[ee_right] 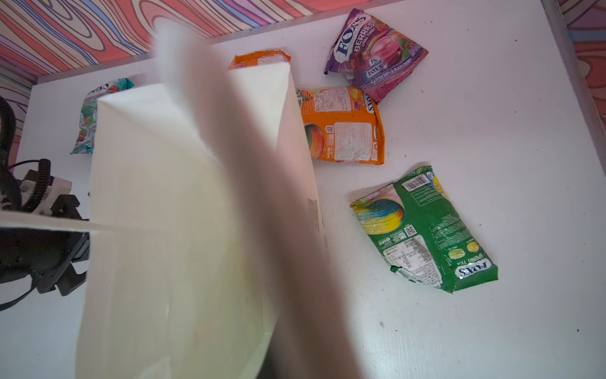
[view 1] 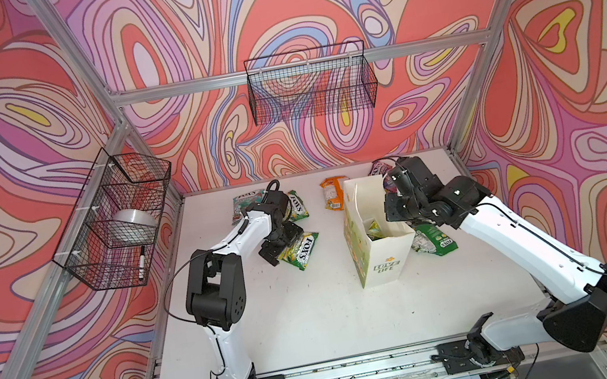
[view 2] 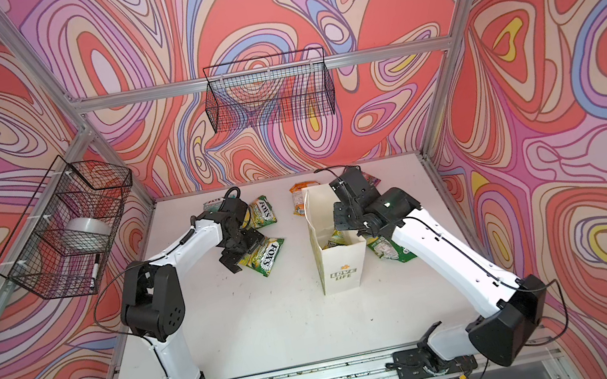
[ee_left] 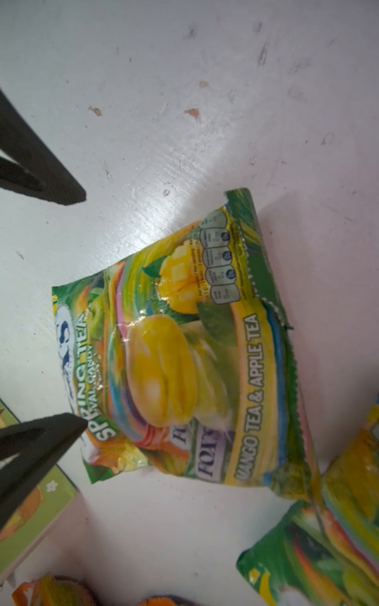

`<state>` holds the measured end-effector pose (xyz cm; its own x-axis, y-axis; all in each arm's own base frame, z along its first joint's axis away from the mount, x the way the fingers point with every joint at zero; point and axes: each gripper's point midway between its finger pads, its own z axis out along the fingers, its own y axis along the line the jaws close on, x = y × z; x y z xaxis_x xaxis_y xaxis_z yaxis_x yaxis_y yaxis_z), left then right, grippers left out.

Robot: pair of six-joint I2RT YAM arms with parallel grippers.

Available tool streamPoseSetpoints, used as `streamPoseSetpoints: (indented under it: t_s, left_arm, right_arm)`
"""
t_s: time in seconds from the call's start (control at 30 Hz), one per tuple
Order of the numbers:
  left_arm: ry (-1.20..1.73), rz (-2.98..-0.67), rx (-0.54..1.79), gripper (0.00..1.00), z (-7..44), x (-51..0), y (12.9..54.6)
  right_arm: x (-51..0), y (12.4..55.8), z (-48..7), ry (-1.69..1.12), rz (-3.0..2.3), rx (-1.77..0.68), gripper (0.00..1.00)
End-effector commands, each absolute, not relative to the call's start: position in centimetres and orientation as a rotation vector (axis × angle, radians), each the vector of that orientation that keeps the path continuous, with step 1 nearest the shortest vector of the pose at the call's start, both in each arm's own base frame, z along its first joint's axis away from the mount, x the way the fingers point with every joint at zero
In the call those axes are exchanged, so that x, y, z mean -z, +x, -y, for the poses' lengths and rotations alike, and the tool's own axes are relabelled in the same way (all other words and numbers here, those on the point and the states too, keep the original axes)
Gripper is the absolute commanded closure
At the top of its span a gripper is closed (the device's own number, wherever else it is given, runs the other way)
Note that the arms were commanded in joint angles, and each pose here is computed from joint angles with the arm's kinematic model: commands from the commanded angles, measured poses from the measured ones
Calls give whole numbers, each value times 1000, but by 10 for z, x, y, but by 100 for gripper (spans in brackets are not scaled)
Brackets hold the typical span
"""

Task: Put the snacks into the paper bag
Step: 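Grasp the second Spring Tea packet with the left gripper and lift it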

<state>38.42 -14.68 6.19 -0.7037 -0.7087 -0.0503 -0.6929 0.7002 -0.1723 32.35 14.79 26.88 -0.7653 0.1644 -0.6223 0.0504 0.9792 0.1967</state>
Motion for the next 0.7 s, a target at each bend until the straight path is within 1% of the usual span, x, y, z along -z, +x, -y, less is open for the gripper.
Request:
streamPoseSetpoints:
  t_s: [0.0,0.07,0.17,0.4,0.5,0.57,0.67]
  left_arm:
    - [-1274,-2770,77,0,138,-49,385]
    - [-1280,-2782,67,0,140,-39,388]
    - [-1274,-2809,120,0,148,-24,391]
    - [-1312,-2800,160,1,147,-1,383]
    - [-1307,-2763,176,14,140,-4,386]
    - [-1284,-2750,194,25,137,-6,390]
    - [-1251,-2741,206,35,132,-12,394]
  right_arm:
    - [-265,317,-152,143,-2451,-259,100]
    - [-265,317,-152,141,-2451,-261,100]
    - [-266,316,-153,140,-2448,-269,100]
    - [-267,314,-152,145,-2445,-276,100]
    - [-267,314,-152,142,-2444,-278,100]
    - [-267,313,-152,144,-2444,-278,100]
    - [-267,313,-152,142,-2443,-279,100]
